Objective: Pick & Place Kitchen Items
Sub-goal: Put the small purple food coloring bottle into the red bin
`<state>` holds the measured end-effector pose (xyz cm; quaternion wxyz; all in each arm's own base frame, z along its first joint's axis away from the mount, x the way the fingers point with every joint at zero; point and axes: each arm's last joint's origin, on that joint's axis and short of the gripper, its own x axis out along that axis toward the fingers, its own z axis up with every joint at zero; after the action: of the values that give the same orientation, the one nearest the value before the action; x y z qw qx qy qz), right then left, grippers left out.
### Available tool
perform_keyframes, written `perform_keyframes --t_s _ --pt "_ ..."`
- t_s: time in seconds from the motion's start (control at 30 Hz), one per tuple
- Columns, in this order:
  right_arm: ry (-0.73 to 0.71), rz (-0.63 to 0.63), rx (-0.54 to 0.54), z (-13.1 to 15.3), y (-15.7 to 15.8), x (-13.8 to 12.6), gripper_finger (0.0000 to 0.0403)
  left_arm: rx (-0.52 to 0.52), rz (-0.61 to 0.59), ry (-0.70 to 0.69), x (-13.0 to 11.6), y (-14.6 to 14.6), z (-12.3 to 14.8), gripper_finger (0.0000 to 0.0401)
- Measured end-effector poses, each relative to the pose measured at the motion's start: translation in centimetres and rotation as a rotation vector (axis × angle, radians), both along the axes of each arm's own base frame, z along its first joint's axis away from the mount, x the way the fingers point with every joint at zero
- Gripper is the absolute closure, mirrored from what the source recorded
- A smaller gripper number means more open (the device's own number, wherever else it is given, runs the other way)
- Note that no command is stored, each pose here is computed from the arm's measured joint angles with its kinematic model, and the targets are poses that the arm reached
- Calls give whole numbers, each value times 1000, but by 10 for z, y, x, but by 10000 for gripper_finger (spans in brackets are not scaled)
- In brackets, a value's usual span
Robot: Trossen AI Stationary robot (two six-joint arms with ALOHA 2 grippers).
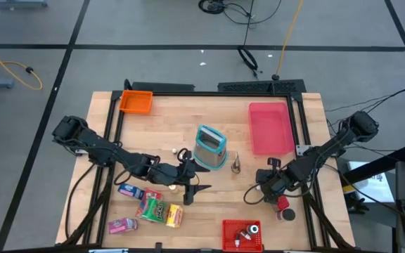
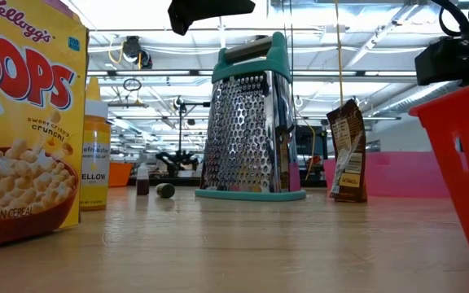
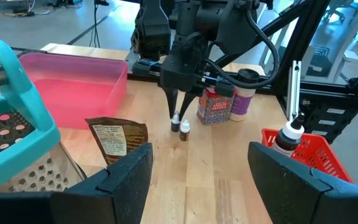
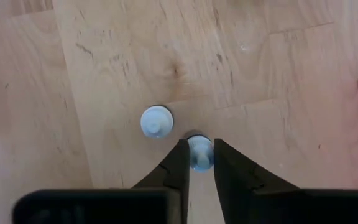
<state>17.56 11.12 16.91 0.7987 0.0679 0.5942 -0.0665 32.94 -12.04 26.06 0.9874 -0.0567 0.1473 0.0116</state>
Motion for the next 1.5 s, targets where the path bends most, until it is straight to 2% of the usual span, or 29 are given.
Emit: perform_keyframes --t_s 0.33,0.57,0.7,0.87,1.13,1.5 --pt "5 22 -9 1 0 -1 366 0 0 0 0 0 0 134" --pt "4 -6 -2 11 -7 -9 366 0 0 0 0 0 0 134" --pt "-27 -7 9 25 -7 -10 366 0 0 0 0 0 0 135" --pt "-70 -8 -43 59 -4 -6 366 0 0 0 0 0 0 134" --pt "-236 90 26 96 18 1 366 2 0 6 0 0 -1 135" --pt "-282 237 65 98 70 15 366 2 0 6 0 0 -1 134"
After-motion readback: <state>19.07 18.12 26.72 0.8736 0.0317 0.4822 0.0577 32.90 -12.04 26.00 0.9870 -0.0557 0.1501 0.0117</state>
